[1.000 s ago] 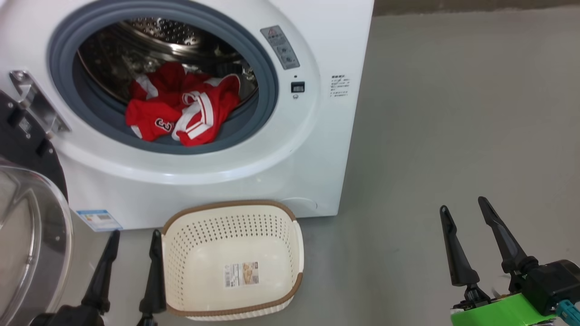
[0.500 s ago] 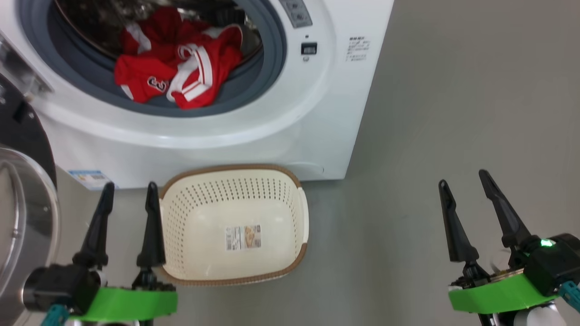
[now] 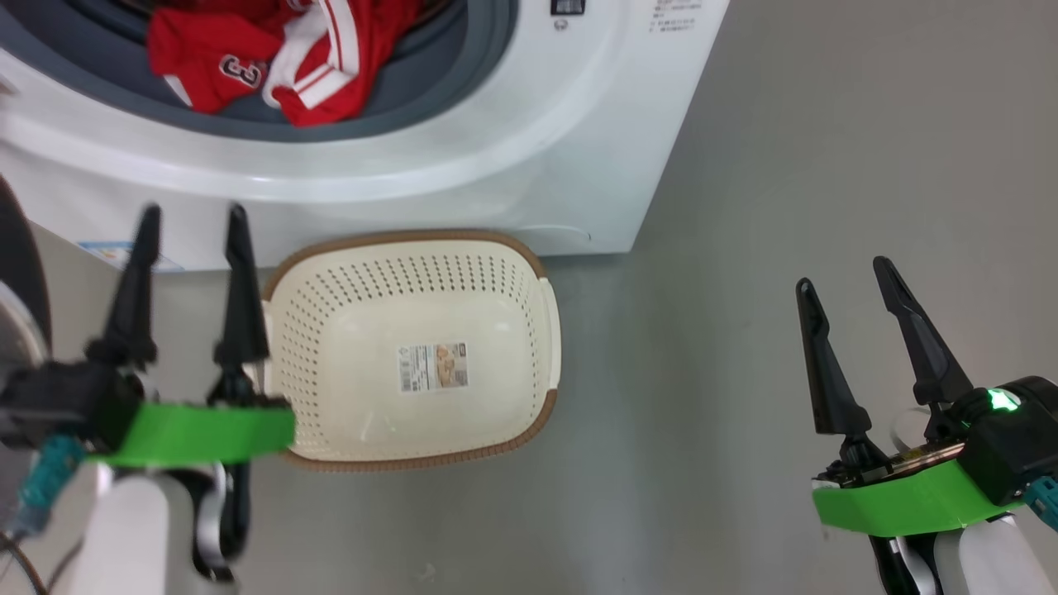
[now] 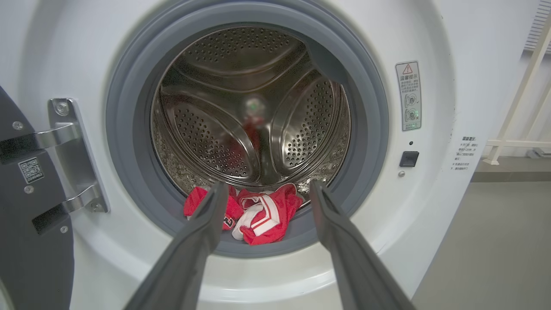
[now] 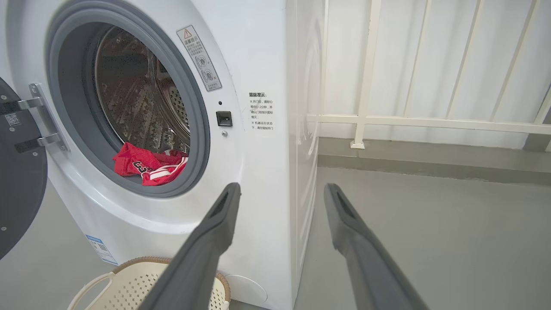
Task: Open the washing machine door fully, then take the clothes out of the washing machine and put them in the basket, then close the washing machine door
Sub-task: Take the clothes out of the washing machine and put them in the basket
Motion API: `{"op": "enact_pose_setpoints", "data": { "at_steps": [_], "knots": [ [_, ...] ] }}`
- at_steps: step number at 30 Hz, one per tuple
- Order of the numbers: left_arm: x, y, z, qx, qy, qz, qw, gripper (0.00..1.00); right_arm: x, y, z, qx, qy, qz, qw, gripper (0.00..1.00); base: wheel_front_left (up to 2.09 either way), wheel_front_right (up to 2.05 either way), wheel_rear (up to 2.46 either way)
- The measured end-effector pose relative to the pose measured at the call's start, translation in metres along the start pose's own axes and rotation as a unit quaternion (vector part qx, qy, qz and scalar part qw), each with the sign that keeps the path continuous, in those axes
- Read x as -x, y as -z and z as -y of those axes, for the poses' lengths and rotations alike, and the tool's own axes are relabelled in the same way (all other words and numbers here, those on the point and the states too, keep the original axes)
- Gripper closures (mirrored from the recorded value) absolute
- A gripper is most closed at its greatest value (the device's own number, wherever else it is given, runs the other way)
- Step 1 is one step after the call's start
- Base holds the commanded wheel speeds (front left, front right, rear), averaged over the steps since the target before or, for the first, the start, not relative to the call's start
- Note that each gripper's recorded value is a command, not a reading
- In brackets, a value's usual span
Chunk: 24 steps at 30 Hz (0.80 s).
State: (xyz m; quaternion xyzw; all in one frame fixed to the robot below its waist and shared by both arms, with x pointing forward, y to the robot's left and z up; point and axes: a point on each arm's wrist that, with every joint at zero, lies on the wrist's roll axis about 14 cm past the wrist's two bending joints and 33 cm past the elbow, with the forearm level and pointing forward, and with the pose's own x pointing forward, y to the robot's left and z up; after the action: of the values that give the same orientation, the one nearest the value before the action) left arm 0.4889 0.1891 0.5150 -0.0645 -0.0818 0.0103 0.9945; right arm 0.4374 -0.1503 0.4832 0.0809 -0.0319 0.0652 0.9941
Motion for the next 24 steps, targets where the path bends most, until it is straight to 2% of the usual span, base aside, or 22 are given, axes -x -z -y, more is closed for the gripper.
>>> {"op": "enact_pose_setpoints", "data": {
  "at_steps": [14, 19, 24],
  "knots": [
    [-0.063, 0.032, 0.002, -0.014, 0.016, -0.01, 1.0, 0.0, -0.013, 0.029, 0.017, 0.003, 0.018, -0.029, 0.999, 0.0, 0.0, 0.0, 0.0],
    [-0.087, 0.056, 0.003, -0.054, 0.027, -0.036, 0.998, 0.0, -0.014, 0.043, 0.023, 0.0, 0.025, -0.044, 0.999, 0.0, 0.0, 0.0, 0.0],
    [-0.118, 0.059, 0.003, -0.079, 0.028, -0.037, 0.996, 0.0, -0.02, 0.051, 0.027, 0.002, 0.027, -0.049, 0.998, 0.0, 0.0, 0.0, 0.0]
  ]
}}
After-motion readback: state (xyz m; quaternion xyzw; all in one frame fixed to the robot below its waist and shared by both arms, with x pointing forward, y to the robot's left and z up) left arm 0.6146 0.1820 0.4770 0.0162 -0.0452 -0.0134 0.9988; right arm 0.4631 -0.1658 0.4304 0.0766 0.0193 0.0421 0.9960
